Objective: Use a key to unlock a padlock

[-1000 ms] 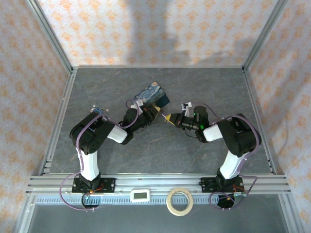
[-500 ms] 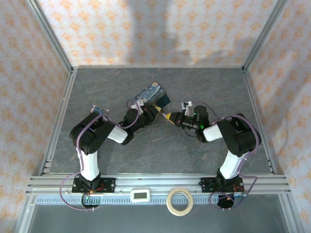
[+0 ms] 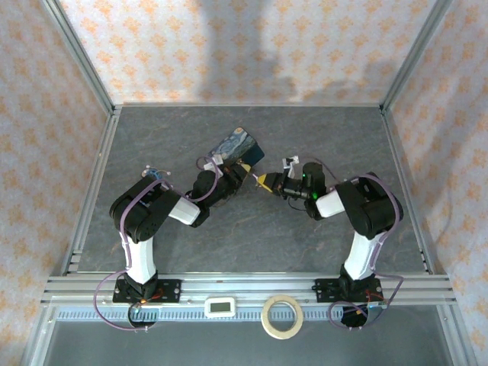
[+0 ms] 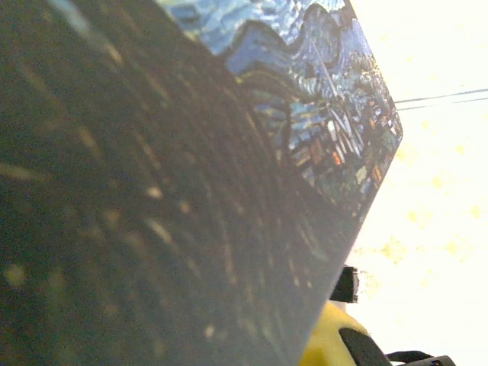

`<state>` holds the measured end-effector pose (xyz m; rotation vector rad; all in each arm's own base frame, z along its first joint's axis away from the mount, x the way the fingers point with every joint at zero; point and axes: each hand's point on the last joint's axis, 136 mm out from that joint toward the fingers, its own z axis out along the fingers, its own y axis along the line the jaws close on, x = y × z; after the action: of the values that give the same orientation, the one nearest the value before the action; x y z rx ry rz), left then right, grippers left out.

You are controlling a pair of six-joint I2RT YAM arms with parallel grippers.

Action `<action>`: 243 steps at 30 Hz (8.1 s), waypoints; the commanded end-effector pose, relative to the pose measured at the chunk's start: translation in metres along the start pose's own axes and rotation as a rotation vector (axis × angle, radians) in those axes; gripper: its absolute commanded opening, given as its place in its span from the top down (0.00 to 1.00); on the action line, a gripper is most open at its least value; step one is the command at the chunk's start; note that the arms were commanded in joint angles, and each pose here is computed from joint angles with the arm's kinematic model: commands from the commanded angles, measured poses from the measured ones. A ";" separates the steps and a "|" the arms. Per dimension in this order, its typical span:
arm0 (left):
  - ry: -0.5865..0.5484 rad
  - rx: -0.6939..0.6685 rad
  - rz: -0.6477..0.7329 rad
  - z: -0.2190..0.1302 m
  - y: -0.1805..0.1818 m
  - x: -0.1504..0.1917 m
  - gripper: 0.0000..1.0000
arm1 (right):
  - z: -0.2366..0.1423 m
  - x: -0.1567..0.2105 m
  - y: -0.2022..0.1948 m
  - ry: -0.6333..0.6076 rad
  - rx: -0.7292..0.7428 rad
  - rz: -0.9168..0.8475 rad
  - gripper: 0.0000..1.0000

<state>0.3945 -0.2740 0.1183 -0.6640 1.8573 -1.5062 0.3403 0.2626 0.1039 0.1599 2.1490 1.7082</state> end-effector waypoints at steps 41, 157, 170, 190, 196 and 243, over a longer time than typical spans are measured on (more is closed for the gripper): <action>0.168 0.026 0.113 0.001 -0.016 0.041 1.00 | 0.008 -0.034 0.032 -0.085 0.061 -0.106 1.00; 0.453 0.130 0.508 -0.002 -0.097 0.052 1.00 | -0.060 -0.024 0.079 0.047 -0.004 -0.468 0.57; 0.468 0.212 0.494 -0.006 -0.115 0.056 1.00 | -0.057 -0.005 0.085 0.068 -0.089 -0.446 0.75; 0.433 0.207 0.489 -0.010 -0.113 0.053 1.00 | -0.056 -0.001 0.082 0.063 -0.089 -0.418 0.94; 0.423 0.216 0.462 -0.010 -0.113 0.052 1.00 | -0.057 0.000 0.086 0.052 -0.111 -0.418 1.00; -0.226 -0.630 0.485 0.024 0.099 -0.005 0.59 | -0.087 -0.056 0.026 -0.313 0.234 -0.224 1.00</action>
<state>0.4111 -0.2838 0.0394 -0.5201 2.1176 -0.6345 0.3554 0.1755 0.1486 0.2199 2.0680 1.2328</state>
